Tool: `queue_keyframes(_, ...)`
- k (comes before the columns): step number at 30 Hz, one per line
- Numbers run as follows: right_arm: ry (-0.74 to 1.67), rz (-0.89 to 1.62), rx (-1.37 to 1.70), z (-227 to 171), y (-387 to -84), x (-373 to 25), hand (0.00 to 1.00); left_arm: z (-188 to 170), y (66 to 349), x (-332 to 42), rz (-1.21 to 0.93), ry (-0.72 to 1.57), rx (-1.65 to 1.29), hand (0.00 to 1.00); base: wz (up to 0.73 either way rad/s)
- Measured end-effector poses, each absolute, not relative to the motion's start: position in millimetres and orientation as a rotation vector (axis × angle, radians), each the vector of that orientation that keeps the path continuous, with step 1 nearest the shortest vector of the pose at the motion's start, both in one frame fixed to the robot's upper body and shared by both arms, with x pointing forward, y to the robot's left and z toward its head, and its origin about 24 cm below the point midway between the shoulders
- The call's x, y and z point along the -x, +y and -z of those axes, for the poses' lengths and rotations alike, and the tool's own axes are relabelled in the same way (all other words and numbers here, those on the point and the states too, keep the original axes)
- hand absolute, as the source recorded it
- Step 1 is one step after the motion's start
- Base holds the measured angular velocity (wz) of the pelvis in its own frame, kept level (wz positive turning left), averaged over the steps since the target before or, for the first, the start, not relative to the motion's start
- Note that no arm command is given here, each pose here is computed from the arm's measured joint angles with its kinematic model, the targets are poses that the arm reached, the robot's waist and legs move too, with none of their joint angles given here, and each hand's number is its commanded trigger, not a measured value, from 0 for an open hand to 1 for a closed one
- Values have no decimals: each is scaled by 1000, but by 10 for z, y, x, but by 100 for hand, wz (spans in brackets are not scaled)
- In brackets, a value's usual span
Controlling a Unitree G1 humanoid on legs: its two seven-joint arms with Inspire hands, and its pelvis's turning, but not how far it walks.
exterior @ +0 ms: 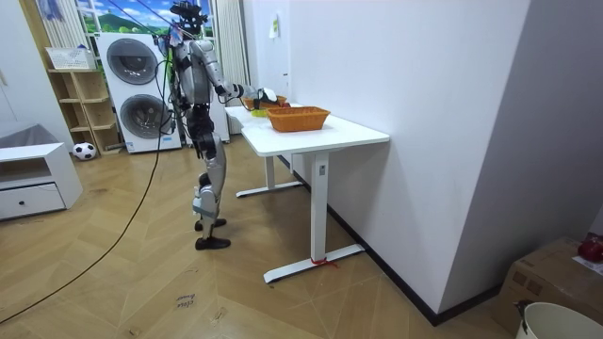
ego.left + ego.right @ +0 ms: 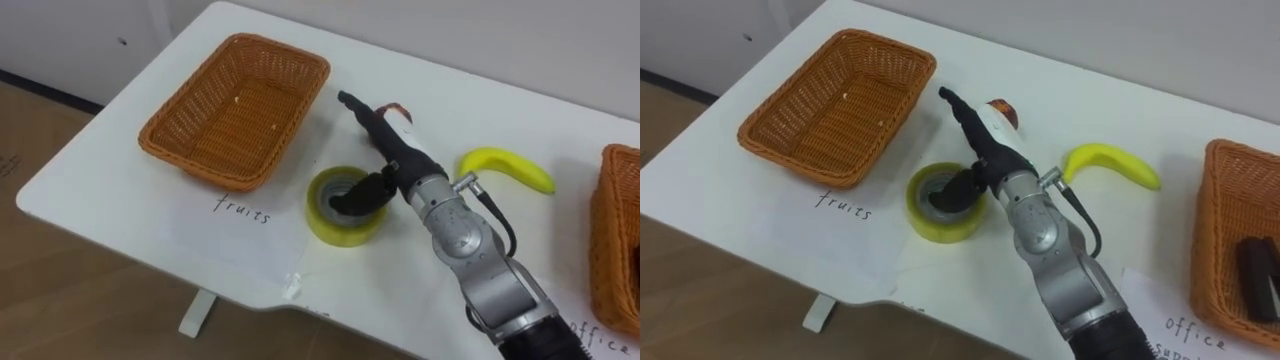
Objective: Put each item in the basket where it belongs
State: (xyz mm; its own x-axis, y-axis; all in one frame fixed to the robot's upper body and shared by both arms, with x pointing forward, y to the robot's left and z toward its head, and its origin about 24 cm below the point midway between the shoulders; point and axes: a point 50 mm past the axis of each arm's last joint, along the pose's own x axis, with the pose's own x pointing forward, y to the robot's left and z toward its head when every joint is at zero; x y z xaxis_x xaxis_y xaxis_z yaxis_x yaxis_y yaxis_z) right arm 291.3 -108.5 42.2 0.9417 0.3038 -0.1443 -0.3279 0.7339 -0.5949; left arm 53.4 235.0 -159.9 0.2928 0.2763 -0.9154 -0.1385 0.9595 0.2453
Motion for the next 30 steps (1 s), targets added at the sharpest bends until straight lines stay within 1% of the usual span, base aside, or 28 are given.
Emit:
queue_keyframes(19,49,-381,695,-405,-1080,-2905,0,1598,2336,-563,-290,1239,-134,0,0)
queue_keyframes(30,96,-434,708,-367,-1107,-2897,0,1579,2430,-554,-297,1250,-158,0,0)
